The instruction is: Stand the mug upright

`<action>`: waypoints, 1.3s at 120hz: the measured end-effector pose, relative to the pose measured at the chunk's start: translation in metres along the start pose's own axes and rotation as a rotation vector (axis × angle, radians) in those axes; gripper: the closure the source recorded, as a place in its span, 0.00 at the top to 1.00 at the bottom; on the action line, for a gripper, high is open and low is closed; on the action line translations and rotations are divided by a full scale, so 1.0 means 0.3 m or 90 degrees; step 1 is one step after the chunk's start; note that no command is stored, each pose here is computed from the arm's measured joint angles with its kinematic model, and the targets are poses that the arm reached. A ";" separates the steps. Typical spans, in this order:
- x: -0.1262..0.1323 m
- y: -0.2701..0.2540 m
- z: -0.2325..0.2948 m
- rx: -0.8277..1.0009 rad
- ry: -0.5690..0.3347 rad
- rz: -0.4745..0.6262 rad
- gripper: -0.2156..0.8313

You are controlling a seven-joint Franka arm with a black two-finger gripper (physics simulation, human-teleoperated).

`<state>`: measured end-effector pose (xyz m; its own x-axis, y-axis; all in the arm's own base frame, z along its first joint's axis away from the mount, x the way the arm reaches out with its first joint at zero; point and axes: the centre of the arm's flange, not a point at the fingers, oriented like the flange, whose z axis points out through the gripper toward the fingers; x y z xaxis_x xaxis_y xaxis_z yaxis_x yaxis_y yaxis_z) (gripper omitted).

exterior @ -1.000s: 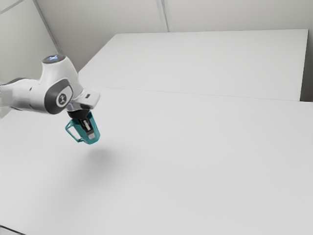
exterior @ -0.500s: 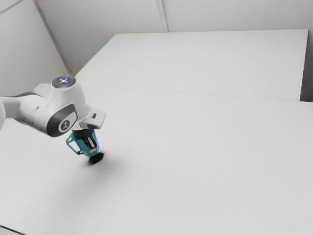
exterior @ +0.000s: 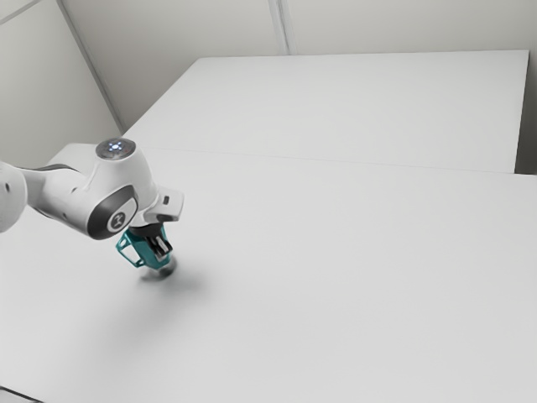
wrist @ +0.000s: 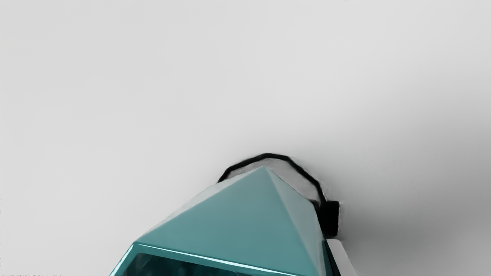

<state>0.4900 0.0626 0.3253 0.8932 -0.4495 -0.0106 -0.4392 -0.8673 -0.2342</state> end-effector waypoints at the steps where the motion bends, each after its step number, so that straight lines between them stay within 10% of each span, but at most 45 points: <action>1: 0.000 -0.002 0.001 0.000 0.000 -0.001 0.04; 156: 0.240 0.142 -0.035 -0.054 0.064 -0.061 0.04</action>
<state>0.5344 -0.0091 0.3249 0.9192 -0.3795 0.1056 -0.3631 -0.9202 -0.1463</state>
